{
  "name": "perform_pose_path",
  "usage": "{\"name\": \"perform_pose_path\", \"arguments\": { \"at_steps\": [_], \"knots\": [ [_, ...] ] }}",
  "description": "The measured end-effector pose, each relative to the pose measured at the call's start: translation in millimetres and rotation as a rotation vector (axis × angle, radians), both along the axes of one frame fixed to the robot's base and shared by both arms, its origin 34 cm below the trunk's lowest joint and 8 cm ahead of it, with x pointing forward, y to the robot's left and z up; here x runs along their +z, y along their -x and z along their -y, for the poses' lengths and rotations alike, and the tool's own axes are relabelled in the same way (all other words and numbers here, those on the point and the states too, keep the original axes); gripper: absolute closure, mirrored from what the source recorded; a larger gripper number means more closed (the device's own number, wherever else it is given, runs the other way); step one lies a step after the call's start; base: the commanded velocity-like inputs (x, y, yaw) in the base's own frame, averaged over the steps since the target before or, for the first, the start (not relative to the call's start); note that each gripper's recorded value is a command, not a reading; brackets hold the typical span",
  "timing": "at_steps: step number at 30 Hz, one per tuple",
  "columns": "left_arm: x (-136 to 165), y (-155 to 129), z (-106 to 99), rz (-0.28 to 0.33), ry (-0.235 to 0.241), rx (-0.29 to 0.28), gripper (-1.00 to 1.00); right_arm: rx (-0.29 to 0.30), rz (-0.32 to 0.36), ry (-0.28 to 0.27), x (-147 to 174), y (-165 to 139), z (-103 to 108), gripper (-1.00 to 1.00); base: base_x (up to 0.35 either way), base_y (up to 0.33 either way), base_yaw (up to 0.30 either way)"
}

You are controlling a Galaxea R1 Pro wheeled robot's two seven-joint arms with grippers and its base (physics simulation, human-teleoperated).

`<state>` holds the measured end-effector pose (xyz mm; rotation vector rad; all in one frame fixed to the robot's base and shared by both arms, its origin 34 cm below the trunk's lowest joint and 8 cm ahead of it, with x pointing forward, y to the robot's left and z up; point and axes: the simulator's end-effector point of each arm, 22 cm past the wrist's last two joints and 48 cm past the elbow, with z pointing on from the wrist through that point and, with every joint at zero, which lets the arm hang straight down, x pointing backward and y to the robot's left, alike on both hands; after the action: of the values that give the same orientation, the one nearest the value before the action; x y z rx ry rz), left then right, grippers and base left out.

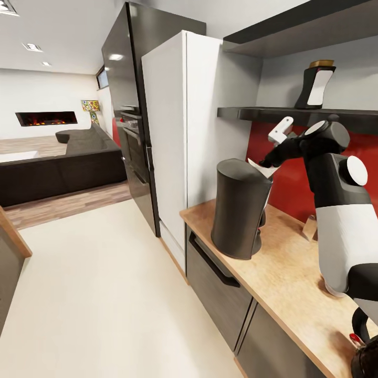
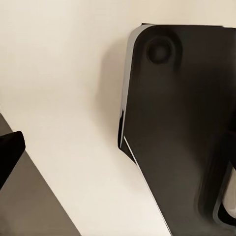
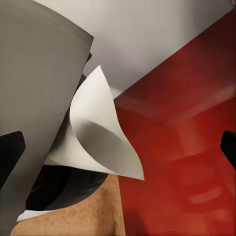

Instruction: Set up a coffee station on the kitchen countertop: keep the coffee maker on the countertop, move the bottle of coffee from the kitchen shelf to the counter next to the coffee maker, place a paper coffee filter on top of the coffee maker, put the saucer next to the coffee maker with the coffee cup on the saucer, and place the electric kettle next to the coffee maker.

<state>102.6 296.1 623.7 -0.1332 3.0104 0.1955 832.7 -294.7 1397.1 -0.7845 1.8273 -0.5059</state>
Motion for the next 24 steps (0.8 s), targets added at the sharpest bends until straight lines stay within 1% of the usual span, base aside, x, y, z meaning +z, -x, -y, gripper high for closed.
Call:
{"name": "perform_pose_path", "arguments": {
  "at_steps": [8,15,24],
  "knots": [
    [0.0,0.0,0.0,0.0,0.0,0.0,-1.0,0.001,0.005,0.002,1.7,0.5,-0.5,-1.0,-0.001,0.0,0.0],
    [-0.1,-0.1,0.1,0.0,0.0,0.0,-1.0,0.0,0.004,0.003,1.5,0.3,0.0,-1.0,-0.129,0.029,0.0],
    [-0.1,-0.3,0.7,0.0,0.0,0.0,-1.0,-0.001,0.004,0.003,1.7,0.5,0.7,-1.0,-0.023,0.011,0.0]
  ]
}}
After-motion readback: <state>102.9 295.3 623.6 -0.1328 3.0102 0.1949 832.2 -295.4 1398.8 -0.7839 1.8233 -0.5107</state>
